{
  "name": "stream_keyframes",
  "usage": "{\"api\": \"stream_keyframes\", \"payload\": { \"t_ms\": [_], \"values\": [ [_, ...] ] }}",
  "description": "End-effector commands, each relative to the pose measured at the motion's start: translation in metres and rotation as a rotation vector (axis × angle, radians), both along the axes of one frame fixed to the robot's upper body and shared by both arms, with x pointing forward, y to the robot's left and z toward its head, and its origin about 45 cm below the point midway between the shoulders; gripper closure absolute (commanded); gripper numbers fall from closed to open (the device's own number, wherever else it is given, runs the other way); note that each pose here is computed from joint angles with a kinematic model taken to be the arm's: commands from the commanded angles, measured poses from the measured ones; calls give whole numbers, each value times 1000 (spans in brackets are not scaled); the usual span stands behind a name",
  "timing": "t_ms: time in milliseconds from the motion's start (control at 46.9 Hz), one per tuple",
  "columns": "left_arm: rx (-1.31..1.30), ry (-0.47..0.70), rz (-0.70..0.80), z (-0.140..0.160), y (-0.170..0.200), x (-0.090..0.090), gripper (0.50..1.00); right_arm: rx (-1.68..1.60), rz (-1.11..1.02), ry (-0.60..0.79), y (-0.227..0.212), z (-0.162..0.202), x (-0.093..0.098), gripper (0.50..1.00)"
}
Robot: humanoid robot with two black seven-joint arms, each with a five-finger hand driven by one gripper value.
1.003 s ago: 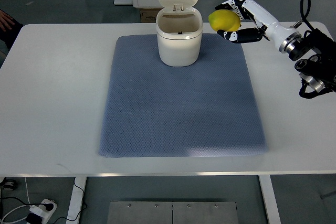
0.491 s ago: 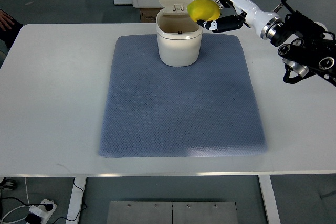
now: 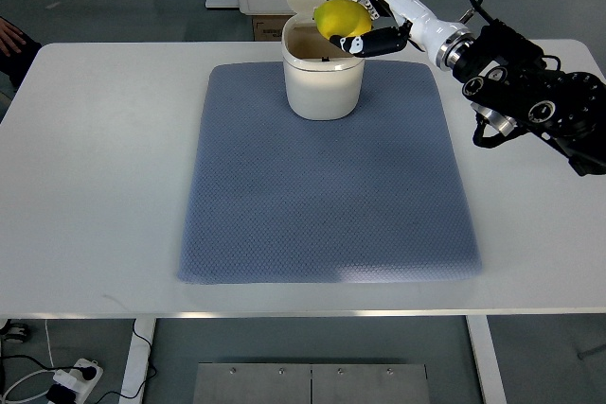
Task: Put lemon in trash with right hand
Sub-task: 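Lift the lemon with the right hand and carry it over the bin, then open the right hand fingers to drop the lemon into the bin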
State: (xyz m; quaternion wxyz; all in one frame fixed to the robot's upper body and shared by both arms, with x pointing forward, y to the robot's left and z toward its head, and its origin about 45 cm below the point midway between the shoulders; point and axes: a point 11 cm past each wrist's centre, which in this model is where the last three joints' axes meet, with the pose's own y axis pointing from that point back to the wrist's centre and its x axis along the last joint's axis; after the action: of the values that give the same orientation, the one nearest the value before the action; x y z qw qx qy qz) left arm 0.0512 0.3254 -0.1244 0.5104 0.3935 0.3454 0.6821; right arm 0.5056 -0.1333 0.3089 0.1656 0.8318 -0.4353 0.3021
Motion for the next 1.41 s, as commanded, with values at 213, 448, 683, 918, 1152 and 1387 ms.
{"api": "stream_keyframes", "payload": {
  "t_ms": [213, 448, 683, 918, 1152, 1387],
  "values": [
    [0, 0, 0, 0, 0, 0, 500, -30, -32, 17, 13, -4, 11, 1000],
    [-1, 0, -1, 0, 0, 0, 500, -45, -51, 37, 24, -12, 12, 1000],
    [0, 0, 0, 0, 0, 0, 500, -64, -119, 44, 10, -11, 20, 1000],
    [0, 0, 0, 0, 0, 0, 500, -60, -167, 59, 1, -10, 25, 1000],
    [0, 0, 0, 0, 0, 0, 500, -60, -168, 60, 1, -11, 25, 1000],
    [0, 0, 0, 0, 0, 0, 500, -59, -173, 54, 0, -9, 25, 879]
  ]
}}
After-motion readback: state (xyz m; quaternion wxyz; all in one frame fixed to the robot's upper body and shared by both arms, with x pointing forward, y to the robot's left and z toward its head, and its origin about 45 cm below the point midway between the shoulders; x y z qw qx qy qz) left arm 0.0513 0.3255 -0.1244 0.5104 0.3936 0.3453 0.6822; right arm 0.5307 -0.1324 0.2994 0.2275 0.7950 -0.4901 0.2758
